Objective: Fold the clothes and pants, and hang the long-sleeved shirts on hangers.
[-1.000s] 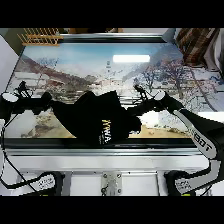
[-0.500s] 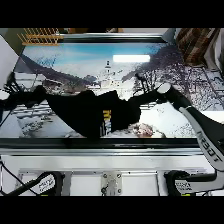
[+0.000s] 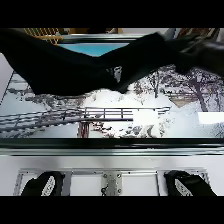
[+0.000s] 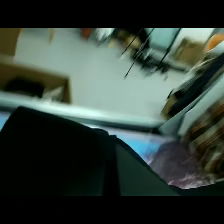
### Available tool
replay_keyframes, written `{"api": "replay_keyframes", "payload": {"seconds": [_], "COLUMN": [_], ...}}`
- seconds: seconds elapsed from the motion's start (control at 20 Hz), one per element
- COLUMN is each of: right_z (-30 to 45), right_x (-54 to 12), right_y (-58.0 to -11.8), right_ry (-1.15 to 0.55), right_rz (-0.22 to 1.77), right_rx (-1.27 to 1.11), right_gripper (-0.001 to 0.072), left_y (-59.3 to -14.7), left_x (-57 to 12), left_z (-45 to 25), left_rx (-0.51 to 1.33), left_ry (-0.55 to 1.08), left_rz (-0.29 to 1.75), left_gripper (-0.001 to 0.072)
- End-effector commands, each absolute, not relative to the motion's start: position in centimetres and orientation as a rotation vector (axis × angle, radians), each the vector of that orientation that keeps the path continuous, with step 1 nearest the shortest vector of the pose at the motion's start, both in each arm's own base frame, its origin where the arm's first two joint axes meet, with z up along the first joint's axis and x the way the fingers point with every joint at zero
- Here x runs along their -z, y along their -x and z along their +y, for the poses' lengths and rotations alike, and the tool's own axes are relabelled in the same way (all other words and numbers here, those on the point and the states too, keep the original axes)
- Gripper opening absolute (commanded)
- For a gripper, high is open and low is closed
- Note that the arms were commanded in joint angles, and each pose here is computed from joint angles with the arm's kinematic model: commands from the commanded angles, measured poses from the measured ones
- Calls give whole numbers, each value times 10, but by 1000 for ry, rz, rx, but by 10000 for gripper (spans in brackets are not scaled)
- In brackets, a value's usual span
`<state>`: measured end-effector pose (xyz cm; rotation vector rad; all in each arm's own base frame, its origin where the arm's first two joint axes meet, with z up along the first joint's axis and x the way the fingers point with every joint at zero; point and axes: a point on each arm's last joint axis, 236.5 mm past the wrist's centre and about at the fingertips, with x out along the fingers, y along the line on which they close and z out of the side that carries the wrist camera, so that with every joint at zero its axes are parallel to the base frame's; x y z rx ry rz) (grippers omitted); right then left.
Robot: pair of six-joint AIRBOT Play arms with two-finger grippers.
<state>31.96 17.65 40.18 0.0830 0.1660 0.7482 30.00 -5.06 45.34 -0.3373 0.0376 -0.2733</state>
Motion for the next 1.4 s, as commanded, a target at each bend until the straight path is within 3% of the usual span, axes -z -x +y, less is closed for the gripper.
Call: {"api": "replay_keyframes", "payload": {"seconds": [0.0,0.25,0.4,0.55,0.7,0.85,1.05,1.2,1.25,1.3,1.35], "right_z": [165,137,126,132,138,131,121,112,107,101,96], "right_x": [-466,-466,-418,-361,-296,-222,-156,-137,-134,-136,-140], "right_y": [-244,-217,-226,-249,-300,-386,-505,-551,-559,-563,-564], "right_ry": [-105,-159,-192,-232,-254,-180,-186,-216,-221,-226,-236], "right_rz": [-20,13,231,492,731,843,732,637,619,602,588], "right_rx": [-735,-610,-533,-524,-505,-448,-346,-283,-267,-253,-245], "right_gripper": [12,12,12,12,12,13,13,27,156,417,576], "left_y": [-219,-197,-222,-273,-339,-421,-519,-566,-576,-584,-588], "left_x": [-516,-504,-456,-389,-313,-247,-179,-137,-129,-123,-122], "left_z": [-81,-94,-96,-92,-86,-69,-75,-96,-97,-96,-92], "left_rx": [381,424,419,388,343,265,262,300,300,298,292], "left_ry": [284,264,320,390,442,492,460,450,452,459,472], "left_rz": [-151,-104,51,238,443,532,631,715,721,731,742], "left_gripper": [7,7,6,7,7,7,7,8,40,416,685]}}
